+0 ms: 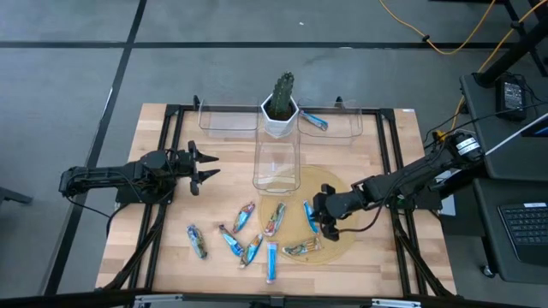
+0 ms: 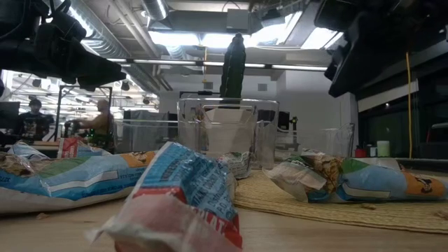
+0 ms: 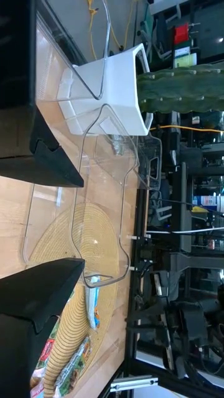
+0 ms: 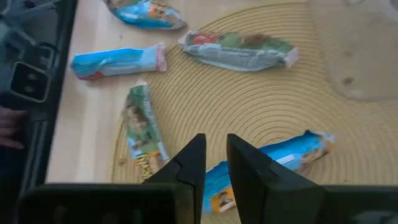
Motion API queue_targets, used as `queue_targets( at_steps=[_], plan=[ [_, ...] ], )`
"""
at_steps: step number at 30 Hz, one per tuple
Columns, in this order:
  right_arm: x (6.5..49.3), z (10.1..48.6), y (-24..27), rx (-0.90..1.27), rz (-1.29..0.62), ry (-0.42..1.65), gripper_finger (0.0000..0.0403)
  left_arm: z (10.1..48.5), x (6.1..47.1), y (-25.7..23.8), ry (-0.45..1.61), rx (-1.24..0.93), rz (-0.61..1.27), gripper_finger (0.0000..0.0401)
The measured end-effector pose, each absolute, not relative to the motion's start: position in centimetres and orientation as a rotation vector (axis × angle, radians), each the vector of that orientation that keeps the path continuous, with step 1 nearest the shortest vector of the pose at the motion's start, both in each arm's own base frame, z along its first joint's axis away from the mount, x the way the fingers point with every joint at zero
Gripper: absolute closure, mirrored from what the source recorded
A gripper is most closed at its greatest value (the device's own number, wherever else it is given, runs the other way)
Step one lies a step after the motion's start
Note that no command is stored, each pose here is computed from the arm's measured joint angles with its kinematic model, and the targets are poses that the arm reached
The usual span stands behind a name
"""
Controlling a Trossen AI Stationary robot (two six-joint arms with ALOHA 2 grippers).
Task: Pick and place Granola Bars by type
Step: Put the yellow green granola bar into the left transparent bin
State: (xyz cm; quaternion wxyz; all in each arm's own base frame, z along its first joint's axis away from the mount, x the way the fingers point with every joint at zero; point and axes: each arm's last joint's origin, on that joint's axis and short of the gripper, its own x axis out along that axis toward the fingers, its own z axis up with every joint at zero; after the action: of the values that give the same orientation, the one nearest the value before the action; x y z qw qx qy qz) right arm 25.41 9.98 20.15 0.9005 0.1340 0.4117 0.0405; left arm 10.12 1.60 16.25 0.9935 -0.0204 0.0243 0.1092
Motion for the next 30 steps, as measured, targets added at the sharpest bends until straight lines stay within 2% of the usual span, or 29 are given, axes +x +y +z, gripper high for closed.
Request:
queue_targets(
  at_steps=[7,18,26,30],
  plan=[
    [25.4,20.1,10.0,0.315,0.077,0.858,0.0323,16.3,10.1,1.6,0.049,-0.041,0.219,0.0211],
    [25.3,20.1,10.2,0.503,0.061,0.899,0.0205,16.2,10.1,1.6,0.049,-0.041,0.219,0.021],
    [25.4,20.1,10.4,0.545,0.042,0.909,0.0196,16.3,10.1,1.6,0.048,-0.041,0.218,0.0212],
    [26.4,20.6,10.8,0.509,0.01,0.984,0.0196,16.3,10.1,1.6,0.049,-0.041,0.219,0.021]
  ],
)
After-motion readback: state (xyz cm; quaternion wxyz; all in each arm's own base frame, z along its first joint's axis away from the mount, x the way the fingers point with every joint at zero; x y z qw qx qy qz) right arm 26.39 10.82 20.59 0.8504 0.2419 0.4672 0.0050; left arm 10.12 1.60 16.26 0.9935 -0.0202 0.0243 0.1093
